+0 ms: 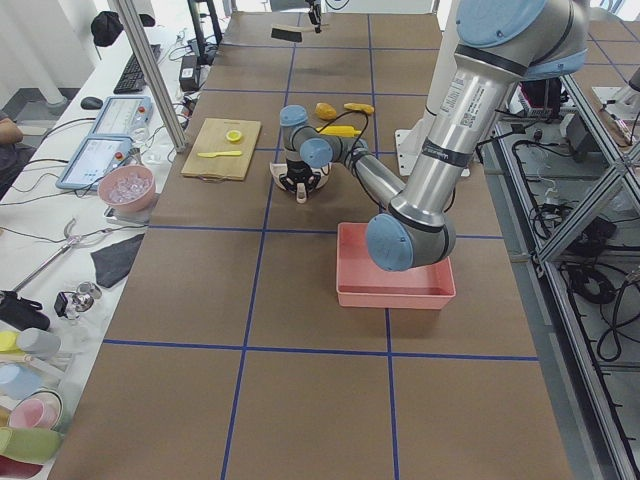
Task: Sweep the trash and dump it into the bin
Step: 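Lift the dustpan with left gripper while right gripper carries brush toward food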
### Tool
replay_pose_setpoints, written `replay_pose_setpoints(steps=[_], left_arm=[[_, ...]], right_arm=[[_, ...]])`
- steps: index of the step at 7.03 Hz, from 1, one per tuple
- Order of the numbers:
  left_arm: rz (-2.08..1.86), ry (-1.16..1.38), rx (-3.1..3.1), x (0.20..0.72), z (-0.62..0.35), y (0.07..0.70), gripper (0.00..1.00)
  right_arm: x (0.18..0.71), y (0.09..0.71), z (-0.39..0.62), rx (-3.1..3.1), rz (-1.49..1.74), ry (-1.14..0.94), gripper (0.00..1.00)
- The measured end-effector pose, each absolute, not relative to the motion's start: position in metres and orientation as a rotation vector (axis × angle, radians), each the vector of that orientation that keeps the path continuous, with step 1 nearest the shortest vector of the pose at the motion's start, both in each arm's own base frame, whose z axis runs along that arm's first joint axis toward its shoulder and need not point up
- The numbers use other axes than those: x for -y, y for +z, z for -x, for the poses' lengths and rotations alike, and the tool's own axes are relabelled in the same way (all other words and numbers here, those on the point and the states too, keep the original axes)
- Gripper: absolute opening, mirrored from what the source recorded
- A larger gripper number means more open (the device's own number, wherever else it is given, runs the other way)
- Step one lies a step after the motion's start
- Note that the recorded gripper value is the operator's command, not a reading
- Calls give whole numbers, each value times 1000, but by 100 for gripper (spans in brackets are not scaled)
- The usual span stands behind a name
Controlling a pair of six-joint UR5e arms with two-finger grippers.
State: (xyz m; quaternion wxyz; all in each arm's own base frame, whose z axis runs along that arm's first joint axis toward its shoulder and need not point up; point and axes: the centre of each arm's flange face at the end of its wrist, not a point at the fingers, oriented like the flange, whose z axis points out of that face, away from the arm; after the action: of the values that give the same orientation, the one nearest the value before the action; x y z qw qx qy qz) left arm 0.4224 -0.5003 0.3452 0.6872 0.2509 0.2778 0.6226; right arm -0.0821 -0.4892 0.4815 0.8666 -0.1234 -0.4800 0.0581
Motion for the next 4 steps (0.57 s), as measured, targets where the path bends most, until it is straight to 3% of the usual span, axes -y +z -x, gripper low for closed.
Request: replay_pose_setpoints(steps=[4], left_arm=[[-655, 1379, -611, 485, -379, 315, 0]], right_arm=[[433, 438, 67, 1067, 340, 281, 0]])
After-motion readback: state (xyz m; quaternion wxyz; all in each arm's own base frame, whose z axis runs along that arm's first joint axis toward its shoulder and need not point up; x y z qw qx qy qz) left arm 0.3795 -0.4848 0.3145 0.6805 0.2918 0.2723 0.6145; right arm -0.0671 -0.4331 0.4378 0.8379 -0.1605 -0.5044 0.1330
